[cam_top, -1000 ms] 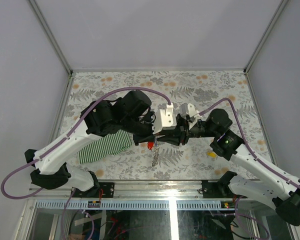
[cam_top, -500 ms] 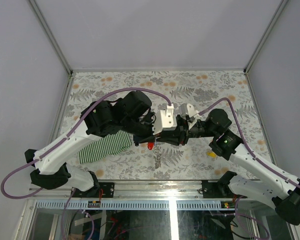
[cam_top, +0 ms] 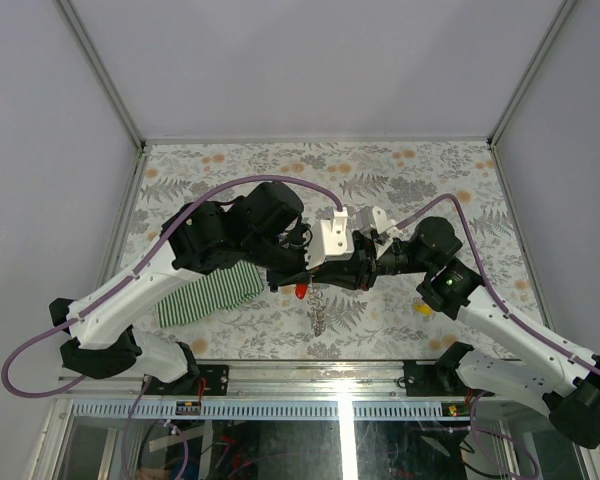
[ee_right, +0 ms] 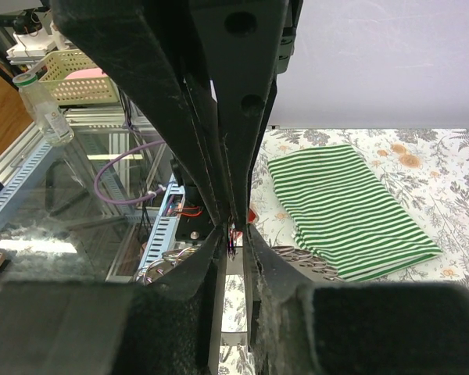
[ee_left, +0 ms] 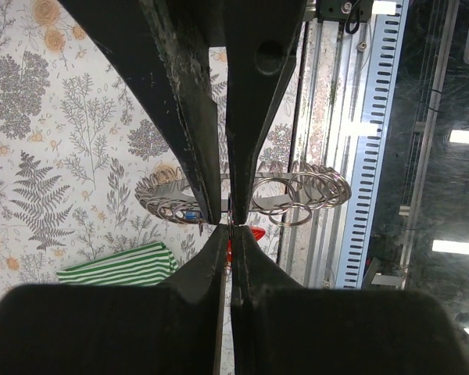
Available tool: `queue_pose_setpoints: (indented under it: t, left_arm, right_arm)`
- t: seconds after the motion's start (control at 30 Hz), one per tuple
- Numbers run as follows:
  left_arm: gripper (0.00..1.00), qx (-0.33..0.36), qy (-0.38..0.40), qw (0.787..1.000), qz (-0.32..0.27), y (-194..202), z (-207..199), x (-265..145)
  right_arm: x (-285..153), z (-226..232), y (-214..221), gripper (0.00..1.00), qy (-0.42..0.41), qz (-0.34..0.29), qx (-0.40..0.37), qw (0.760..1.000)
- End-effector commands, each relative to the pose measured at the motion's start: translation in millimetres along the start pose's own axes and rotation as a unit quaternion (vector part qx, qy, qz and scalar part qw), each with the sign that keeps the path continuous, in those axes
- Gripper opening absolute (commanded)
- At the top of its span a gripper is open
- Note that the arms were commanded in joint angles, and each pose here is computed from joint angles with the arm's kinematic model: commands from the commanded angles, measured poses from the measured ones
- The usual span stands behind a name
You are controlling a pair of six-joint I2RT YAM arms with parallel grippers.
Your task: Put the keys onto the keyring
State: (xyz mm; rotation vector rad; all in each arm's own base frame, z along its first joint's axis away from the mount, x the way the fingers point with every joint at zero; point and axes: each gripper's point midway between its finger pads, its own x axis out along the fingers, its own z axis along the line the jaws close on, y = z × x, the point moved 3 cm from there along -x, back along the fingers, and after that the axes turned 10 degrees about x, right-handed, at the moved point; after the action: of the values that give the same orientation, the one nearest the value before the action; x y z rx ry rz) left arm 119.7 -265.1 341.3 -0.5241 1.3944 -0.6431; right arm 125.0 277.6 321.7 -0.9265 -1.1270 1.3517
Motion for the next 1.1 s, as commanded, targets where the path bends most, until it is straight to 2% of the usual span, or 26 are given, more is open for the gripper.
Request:
queue_pose_setpoints:
  t: [0.0, 0.33, 0.4, 0.5, 0.63, 0.7, 0.87, 0.93, 1.07]
  left_arm:
    - [0.00, 0.018, -0.012, 0.999, -0.040, -15.5, -0.8, -7.9]
    - [0.00, 0.020, -0.019, 0.998, -0.049, -18.5, -0.2, -10.7]
    - [0.00, 0.020, -0.020, 0.998, -0.050, -18.6, -0.2, -10.7]
    - [0.00, 0.019, -0.023, 0.998, -0.049, -18.3, 0.8, -10.9]
    - [0.00, 0.020, -0.036, 0.998, -0.050, -18.0, 3.9, -12.5]
    - [0.05, 0.020, -0.049, 0.997, -0.058, -19.5, 5.8, -15.6]
    - [0.26, 0.022, -0.090, 0.991, -0.100, -26.1, 9.8, -30.1]
    - [0.30, 0.023, -0.106, 0.986, -0.125, -29.6, 10.4, -36.5]
    - [0.33, 0.030, -0.135, 0.973, -0.182, -35.6, 9.7, -47.9]
  right_arm:
    - [4.1, -0.8, -11.3, 0.18, -0.002, -0.019, -0.020, 1.000]
    - [4.6, -1.1, -10.3, 0.21, -0.004, -0.019, -0.018, 1.000]
    - [4.6, -0.7, -10.0, 0.15, -0.005, -0.018, -0.017, 1.000]
    - [4.4, 0.3, -10.3, 0.01, -0.007, -0.018, -0.018, 1.000]
    - [1.8, 3.7, -15.0, 0.00, -0.004, -0.027, -0.027, 0.999]
    - [-0.2, 7.6, -22.5, 0.00, -0.002, -0.039, -0.036, 0.999]
    - [-6.3, 20.1, -44.7, 0.00, 0.003, -0.064, -0.061, 0.996]
    - [-9.6, 26.0, -54.3, 0.00, 0.006, -0.076, -0.072, 0.995]
    - [-14.6, 34.5, -72.6, 0.00, 0.017, -0.090, -0.081, 0.992]
